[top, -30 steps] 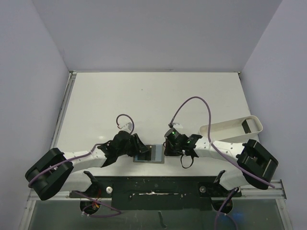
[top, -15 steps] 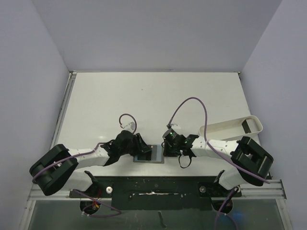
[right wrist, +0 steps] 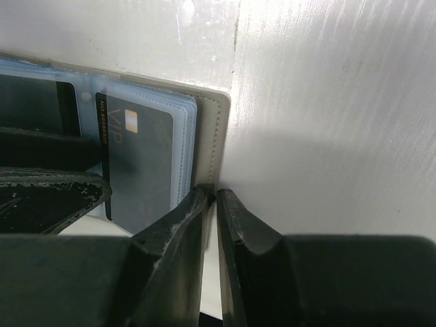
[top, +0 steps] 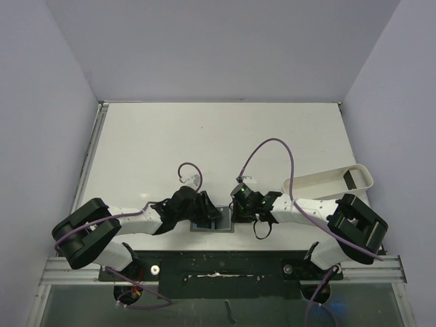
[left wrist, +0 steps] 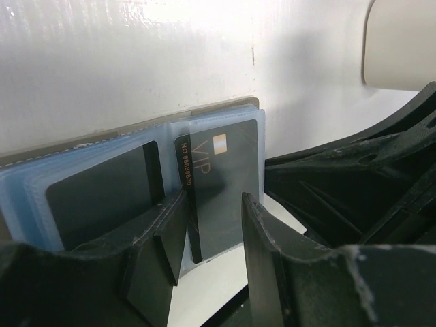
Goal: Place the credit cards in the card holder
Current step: Insert the credit card into the card holder.
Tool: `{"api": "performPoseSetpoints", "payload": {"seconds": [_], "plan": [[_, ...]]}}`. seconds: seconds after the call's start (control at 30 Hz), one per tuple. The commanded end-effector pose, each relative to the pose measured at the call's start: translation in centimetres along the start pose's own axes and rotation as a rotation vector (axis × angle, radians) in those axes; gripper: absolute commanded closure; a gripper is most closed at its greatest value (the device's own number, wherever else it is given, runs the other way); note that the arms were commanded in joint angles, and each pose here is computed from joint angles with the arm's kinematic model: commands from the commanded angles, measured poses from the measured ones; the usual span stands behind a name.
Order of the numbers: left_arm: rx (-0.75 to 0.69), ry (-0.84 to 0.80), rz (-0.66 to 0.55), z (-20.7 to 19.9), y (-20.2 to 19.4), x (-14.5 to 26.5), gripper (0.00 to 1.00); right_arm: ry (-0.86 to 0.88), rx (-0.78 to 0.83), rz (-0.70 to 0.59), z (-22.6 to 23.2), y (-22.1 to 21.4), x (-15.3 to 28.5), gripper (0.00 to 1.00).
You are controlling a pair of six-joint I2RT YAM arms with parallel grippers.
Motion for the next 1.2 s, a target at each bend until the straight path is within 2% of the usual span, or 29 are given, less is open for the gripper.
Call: {"api": "performPoseSetpoints", "payload": {"seconds": [0.0,0.43,0.6,0.87,1.03,1.17], "plan": [[-0.014,-0.045,-0.025,-1.7,0.8,-0.1,0.63,0.034,0.003,-0.012,0.9,-0.1,-0.3,0.86],[-0.018,-0.145,-0.109,-3.4,2.1,1.2,0.63,0.021,0.002,-0.041,0.9,0.6,0.4,0.84],[-0.046,-0.081,-0.149,-3.0,3.3,2.6,0.62,0.012,-0.003,-0.082,1.1,1.5,1.8,0.78],[-0.09,0.1,-0.14,-0.1,4.2,4.6,0.56,0.073,-0.005,-0.127,3.5,3.2,3.7,0.76],[-0.059,0.116,-0.117,1.5,4.0,5.0,0.53,0.162,0.004,-0.119,5.8,3.5,3.9,0.75],[-0.041,0.104,-0.104,2.1,3.7,5.1,0.53,0.16,0.013,-0.097,6.2,3.2,3.2,0.74]]}}
Point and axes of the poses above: each gripper's point midway between its finger pads, its own x axis back along the fingers, its own z axis along the line the jaws close on, y = z × x, the point moved 3 cm from there along x, back along the fingers, and after that the axes turned 14 degrees about -x, right-handed, at the moved point
